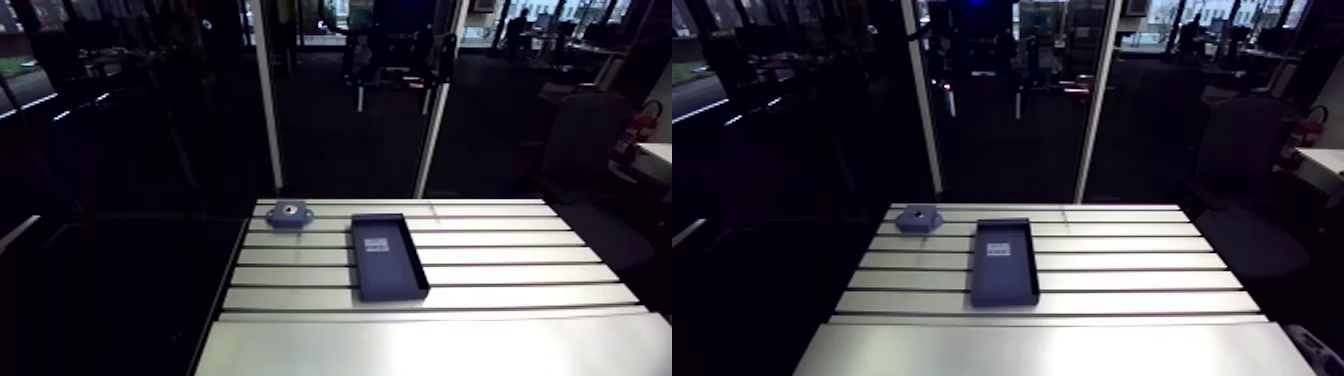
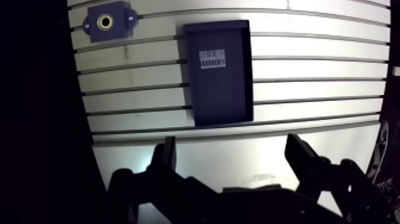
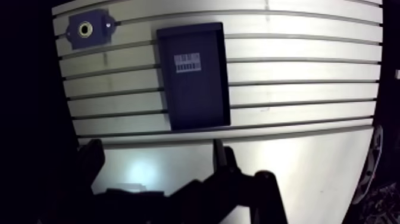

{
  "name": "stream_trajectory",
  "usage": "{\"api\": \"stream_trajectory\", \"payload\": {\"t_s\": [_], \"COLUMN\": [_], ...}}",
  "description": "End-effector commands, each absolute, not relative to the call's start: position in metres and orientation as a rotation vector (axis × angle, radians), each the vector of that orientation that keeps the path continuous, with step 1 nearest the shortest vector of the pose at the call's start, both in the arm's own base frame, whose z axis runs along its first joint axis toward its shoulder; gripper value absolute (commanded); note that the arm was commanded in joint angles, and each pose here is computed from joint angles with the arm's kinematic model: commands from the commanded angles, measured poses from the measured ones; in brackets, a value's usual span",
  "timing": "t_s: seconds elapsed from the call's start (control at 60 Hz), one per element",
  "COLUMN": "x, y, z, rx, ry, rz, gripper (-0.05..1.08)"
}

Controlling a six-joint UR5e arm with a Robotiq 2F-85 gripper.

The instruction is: Pick up the bearing and press it into the housing until flush.

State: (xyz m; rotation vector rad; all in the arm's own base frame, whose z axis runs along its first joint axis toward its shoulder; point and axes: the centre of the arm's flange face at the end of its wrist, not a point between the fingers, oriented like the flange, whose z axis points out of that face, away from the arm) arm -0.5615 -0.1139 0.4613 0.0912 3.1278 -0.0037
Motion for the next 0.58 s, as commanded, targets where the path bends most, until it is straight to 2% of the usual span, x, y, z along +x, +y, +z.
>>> {"api": "stream_trajectory", "payload": {"t_s": [0.017,0.583], "x": [-0.5683,-0.5628], "y": [-0.1149,-0.1198], "z": [0.4583,0.4535], "rx": [0.092,0.078], "ry": [3.12,3.109], "rz": [-0.011,-0.006], "gripper": [0.01,0.01]}}
